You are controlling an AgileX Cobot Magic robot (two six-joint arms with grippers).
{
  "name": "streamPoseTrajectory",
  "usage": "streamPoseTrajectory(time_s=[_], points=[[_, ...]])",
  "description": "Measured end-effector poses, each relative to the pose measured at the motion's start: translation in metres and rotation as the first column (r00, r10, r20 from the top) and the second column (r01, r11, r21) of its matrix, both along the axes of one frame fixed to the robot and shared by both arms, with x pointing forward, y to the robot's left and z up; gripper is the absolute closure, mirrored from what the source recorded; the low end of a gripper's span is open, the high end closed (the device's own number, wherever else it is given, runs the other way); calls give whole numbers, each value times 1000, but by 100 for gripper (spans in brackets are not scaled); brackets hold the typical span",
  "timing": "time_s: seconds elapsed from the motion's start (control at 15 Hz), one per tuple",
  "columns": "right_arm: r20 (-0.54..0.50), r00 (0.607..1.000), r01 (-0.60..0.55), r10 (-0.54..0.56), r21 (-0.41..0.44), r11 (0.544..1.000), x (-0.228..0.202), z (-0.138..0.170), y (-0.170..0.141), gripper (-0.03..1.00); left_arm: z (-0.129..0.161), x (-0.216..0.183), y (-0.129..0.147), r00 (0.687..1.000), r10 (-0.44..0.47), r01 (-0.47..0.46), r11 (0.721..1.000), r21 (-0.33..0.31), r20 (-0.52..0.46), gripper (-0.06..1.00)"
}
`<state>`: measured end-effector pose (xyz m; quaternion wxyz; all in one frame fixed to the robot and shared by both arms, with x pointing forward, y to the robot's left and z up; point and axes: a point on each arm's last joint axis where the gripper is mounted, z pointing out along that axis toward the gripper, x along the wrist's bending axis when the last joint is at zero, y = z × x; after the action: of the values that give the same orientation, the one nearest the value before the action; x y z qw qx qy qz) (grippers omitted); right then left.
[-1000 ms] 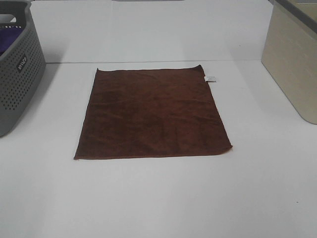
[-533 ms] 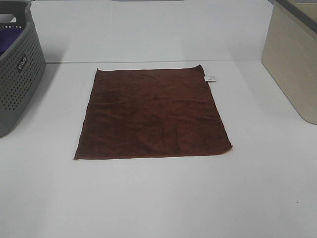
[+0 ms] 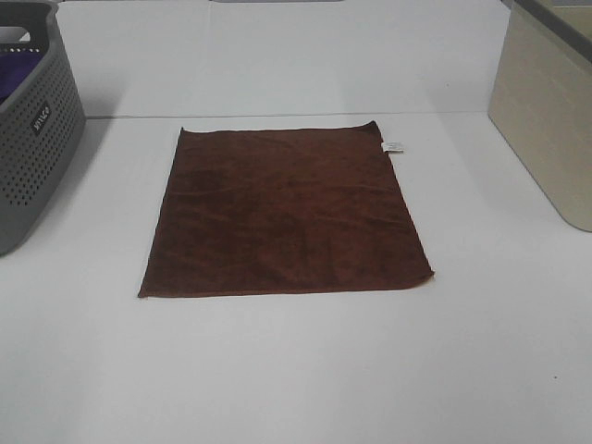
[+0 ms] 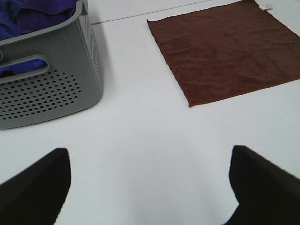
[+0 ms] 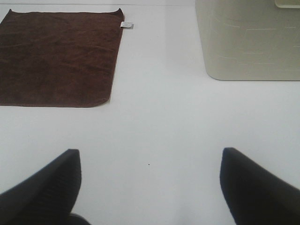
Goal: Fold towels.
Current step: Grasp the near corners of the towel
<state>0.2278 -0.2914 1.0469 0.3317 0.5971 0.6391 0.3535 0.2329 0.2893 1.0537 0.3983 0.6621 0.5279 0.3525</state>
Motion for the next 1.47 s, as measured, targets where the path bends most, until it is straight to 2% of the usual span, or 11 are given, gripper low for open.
streamPoseTrajectory(time_s=[0.73,0.93,1.07,1.2,1.33,1.47], points=[[0,1000,0,0,0,1000,0,0,0,18,0,0,-3,1000,-22,22,999,-37,-1,10],[10,1000,0,0,1,1000,1,1,0,19,6,1,-3,999,4,-1,997,-80,38,16],[80,997,6,-7,11,1000,16,16,0,23,24,19,-1,986,46,-27,993,-118,163,25],[154,988,19,-22,18,1000,42,29,-2,23,35,45,0,973,77,-43,987,-156,216,27],[195,980,24,-33,46,999,68,37,-2,23,37,84,-1,983,102,-69,976,-205,155,27],[161,986,32,-46,85,996,100,36,-2,23,27,123,-2,993,117,-106,967,-232,33,27]])
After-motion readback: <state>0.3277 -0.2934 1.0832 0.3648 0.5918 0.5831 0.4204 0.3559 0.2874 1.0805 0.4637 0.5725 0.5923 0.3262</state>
